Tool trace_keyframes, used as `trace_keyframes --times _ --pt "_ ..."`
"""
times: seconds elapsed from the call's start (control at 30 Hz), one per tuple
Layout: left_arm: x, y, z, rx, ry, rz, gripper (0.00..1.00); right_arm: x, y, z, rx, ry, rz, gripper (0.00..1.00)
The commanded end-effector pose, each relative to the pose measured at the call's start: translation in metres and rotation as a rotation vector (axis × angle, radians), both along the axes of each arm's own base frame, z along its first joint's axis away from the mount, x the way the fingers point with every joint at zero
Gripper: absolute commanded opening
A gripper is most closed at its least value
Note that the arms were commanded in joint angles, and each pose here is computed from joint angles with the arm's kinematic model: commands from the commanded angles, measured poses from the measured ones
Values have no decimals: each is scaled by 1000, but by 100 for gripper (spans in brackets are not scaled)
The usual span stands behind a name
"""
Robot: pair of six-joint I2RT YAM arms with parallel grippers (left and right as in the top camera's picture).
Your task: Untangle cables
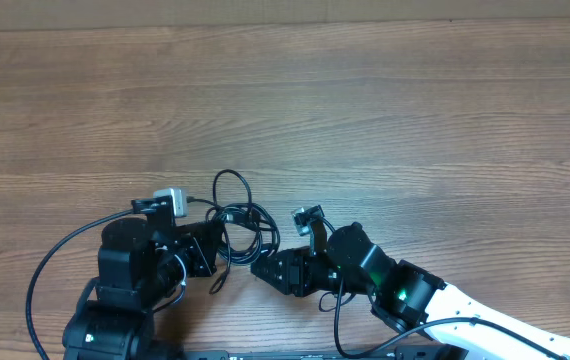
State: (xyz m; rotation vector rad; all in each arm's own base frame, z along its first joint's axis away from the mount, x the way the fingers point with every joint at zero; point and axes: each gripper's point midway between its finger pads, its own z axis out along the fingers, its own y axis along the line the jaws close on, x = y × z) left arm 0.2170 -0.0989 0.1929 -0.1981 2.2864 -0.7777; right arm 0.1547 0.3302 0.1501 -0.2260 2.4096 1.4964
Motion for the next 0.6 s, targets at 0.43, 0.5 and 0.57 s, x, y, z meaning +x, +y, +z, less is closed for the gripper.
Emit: trace_keyframes --times 0.43,0.5,0.57 --pt "-45 -45 11 -158 52 -323 4 36 -4 19 58 -44 -216 39" --pt "-50 -44 5 -145 76 -333 4 41 -2 31 103 -75 -228 39" --pt "-52 -44 3 -137 84 -339 4 43 0 39 131 -93 -234 39"
